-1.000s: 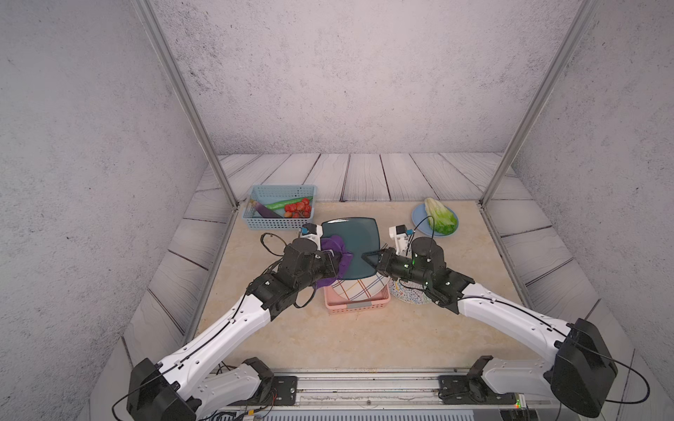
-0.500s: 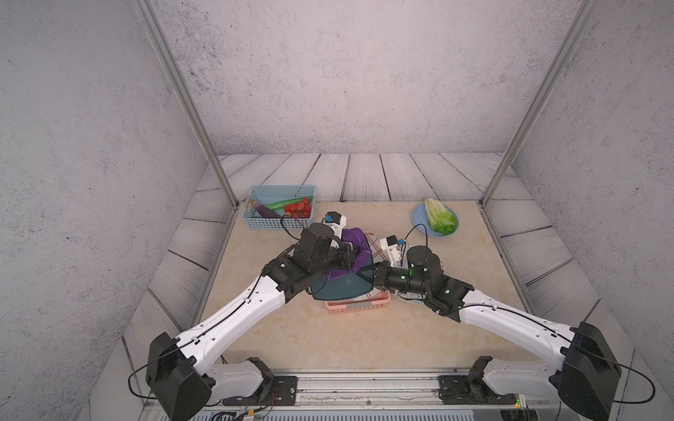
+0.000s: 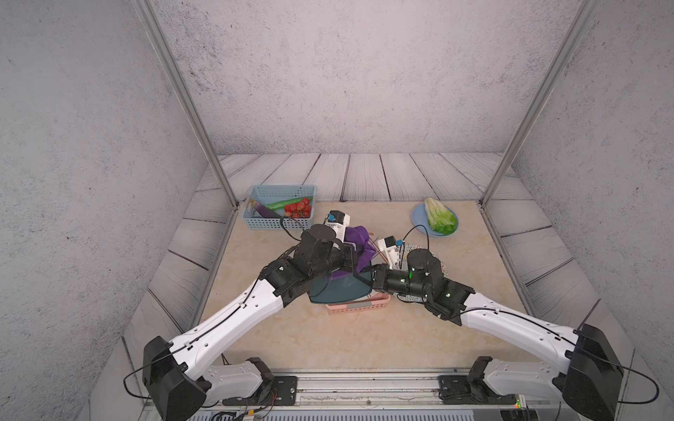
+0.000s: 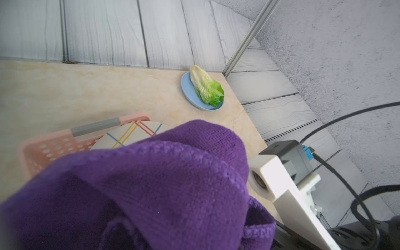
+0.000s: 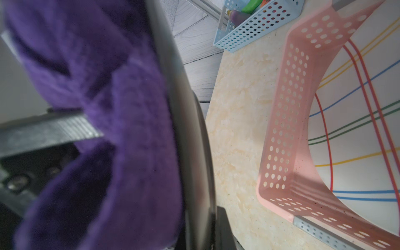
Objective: Wipe the wet plate dry
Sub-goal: Wipe the plate with towel.
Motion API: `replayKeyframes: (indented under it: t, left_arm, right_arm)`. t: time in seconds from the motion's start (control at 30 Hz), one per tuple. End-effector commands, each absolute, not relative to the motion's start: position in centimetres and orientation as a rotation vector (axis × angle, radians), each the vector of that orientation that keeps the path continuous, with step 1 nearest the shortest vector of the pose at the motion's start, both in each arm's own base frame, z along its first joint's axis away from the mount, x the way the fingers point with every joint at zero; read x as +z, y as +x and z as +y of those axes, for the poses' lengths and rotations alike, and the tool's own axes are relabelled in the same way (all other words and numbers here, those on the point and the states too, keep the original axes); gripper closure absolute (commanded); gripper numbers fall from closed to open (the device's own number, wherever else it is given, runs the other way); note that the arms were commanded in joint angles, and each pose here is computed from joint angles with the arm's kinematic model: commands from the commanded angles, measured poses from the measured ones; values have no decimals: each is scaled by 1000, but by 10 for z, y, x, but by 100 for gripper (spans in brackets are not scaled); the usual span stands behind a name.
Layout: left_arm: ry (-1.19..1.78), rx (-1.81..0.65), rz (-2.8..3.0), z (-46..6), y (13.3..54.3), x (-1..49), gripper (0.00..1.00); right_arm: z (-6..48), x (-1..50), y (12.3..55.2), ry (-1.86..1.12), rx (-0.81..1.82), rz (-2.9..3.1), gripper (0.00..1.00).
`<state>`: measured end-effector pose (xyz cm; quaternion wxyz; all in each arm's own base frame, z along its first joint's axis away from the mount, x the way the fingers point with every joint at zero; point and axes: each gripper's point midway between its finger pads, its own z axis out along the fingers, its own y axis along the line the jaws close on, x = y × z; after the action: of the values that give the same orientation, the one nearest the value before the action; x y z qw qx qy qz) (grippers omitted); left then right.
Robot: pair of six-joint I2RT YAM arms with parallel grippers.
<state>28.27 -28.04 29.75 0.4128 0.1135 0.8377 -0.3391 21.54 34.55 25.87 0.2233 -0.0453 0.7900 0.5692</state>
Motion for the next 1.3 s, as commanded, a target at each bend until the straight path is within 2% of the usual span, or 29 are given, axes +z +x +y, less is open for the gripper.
replayKeyframes:
  t: [0.0,0.13,0.27,0.37,0.5,0.63,0.73,0.87,1.07,1.2,1.27]
  left_arm:
    - [175,-780,2126,-244,298,296,100]
    - [11,-954,2049,-205,302,322,100]
    - [80,-1091,2000,-209,278,342,100]
    - [-1,-1217,1926,-199,268,362,100]
    - [-181,-1582,1720,-181,270,403,100]
    - [-139,-1904,1550,-196,259,449,100]
    - [-115,-2056,1414,-201,245,483,100]
    - [-115,-2159,1333,-211,229,511,100]
    - [-65,-2257,1317,-247,206,521,100]
    - [-20,-2352,1314,-279,186,514,100]
    - [-5,-2356,1285,-278,182,518,100]
  right_arm:
    - [339,412,187,-365,1793,1570,100]
    - [304,426,213,-205,1831,1508,100]
    - [283,436,215,-168,1867,1440,100]
    - [270,445,213,-143,1865,1402,100]
    - [239,459,213,-67,1921,1292,100]
    - [241,462,202,-129,1960,1288,100]
    - [252,458,201,-181,1982,1329,100]
    - [265,463,196,-252,2046,1301,100]
    - [285,477,182,-340,2118,1221,100]
    - [275,504,200,-227,2110,1089,100]
    - [266,518,213,-189,2091,1062,100]
